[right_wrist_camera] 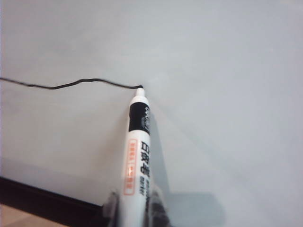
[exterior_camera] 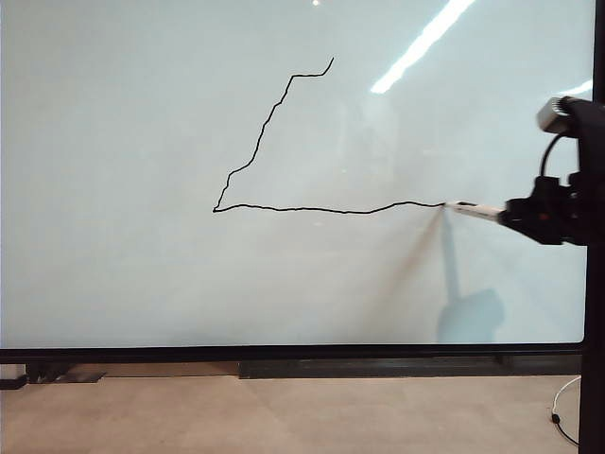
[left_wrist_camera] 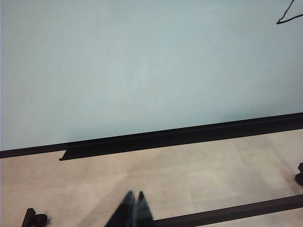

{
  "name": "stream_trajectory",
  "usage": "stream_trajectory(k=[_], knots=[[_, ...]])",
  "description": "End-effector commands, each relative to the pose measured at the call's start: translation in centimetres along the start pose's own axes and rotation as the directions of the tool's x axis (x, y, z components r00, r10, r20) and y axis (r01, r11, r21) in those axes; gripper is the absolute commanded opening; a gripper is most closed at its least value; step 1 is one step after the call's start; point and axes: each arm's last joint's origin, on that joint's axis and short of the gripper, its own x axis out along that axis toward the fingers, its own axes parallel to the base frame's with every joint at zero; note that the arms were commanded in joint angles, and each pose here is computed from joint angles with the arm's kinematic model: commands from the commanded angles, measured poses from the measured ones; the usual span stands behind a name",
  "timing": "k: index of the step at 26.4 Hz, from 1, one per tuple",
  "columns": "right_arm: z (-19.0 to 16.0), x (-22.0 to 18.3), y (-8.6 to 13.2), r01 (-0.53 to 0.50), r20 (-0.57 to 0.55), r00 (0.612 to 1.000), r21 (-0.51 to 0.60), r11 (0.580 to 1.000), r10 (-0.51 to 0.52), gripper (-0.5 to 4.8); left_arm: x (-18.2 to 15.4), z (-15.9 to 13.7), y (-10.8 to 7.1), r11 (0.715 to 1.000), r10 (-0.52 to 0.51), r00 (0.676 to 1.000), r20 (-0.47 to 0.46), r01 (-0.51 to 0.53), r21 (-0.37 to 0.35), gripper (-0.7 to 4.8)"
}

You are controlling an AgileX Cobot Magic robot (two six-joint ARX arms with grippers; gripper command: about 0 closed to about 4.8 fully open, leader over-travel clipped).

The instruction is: Pick up the pen on the shelf to the right of the whiteboard and draw a triangle.

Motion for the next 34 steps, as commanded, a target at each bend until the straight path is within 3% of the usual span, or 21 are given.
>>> stream_trajectory(k=[1, 6, 10, 13, 19, 22, 34], knots=[[0.4, -0.5, -0.8, 0.046, 0.028, 0.999, 0.000, 0.999, -0.046, -0.05, 0.0, 0.0, 0.0, 1.000, -0.002, 1.000, -0.006, 0.002, 0.000, -0.05], [0.4, -0.9, -1.1, 0.044, 0.030, 0.999, 0.011, 0.999, -0.044, -0.05, 0.0, 0.0, 0.0, 1.000, -0.002, 1.000, -0.006, 0.002, 0.000, -0.05], [1.3, -3.2, 0.7, 0.034, 0.055, 0.998, 0.020, 0.999, -0.035, -0.05, 0.0, 0.0, 0.0, 1.000, -0.001, 1.000, -0.006, 0.001, 0.000, -0.05], [3.8, -3.9, 3.2, -0.058, 0.157, 0.986, 0.022, 0.998, 0.054, -0.05, 0.0, 0.0, 0.0, 1.000, -0.002, 1.000, -0.006, 0.002, 0.000, -0.05], [7.9, -2.5, 5.7, -0.260, 0.317, 0.931, 0.235, 0.937, 0.179, -0.05, 0.0, 0.0, 0.0, 1.000, -0.002, 1.000, -0.006, 0.002, 0.000, -0.05], [9.9, -0.8, 8.1, -0.356, 0.372, 0.890, 0.206, 0.912, 0.263, -0.05, 0.0, 0.0, 0.0, 1.000, -0.001, 1.000, -0.006, 0.001, 0.000, -0.05], [10.1, 3.6, 9.4, -0.359, 0.344, 0.900, 0.242, 0.901, 0.266, -0.05, 0.0, 0.0, 0.0, 1.000, -0.002, 1.000, -0.006, 0.002, 0.000, -0.05]])
